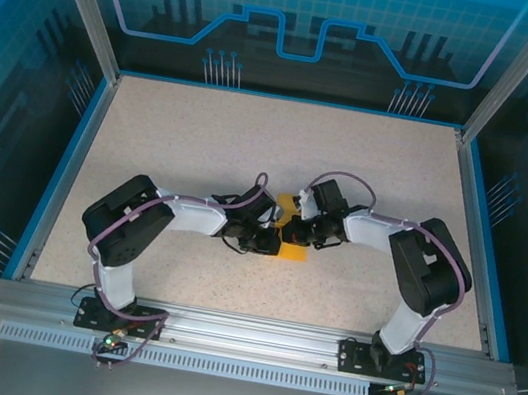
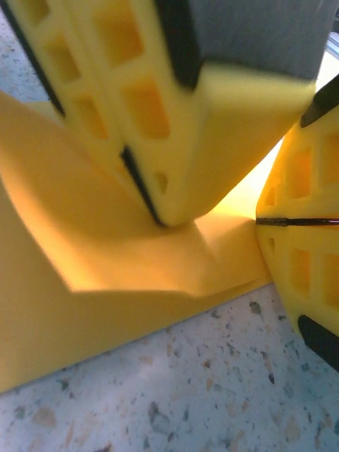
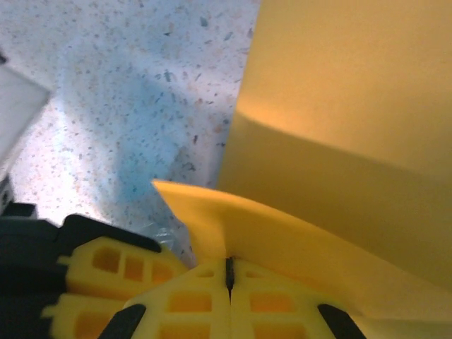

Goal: Fold a paper plane with a square sheet of paper (fold left side to right side)
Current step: Fold the triangle a second time at the center of the table.

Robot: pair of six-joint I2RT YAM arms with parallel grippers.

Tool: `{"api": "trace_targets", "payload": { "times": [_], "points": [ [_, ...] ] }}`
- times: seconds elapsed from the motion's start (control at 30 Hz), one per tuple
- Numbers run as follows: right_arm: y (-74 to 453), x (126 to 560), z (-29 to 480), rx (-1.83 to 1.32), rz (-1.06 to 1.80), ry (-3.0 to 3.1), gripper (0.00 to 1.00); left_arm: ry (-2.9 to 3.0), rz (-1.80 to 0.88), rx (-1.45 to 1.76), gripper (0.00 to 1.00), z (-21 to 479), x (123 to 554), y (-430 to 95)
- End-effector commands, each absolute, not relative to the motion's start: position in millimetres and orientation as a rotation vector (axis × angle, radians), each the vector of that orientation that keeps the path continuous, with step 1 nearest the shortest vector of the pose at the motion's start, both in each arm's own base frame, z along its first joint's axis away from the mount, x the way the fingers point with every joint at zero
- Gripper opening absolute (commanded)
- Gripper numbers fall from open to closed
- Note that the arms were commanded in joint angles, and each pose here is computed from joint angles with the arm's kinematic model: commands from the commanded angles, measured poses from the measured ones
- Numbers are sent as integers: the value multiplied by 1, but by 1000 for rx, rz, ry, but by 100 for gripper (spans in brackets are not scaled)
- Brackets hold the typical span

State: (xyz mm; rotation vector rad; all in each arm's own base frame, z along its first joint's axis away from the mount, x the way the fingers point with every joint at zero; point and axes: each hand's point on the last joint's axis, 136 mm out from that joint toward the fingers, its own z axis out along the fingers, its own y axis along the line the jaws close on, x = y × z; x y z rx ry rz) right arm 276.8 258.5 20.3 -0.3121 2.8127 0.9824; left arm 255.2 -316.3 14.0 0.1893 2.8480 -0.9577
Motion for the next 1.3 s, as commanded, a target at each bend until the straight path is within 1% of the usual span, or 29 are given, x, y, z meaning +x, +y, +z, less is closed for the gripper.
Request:
{"api": "trace_targets", "payload": {
  "times": [0.0,0.33,0.67,1.27],
  "points": [
    [258,272,7,-360,911,2863,4,2966,-857,115,9,-14,241,-296],
    [235,280,-4,-341,818,2880,4,2987,-847,96,9,-19,240,-294],
    [222,299,8,-326,826,2822,4,3000,-840,75,9,-23,239,-291],
    [190,321,14,-226,848,2799,5,3000,-848,80,9,-24,239,-292]
  ]
}}
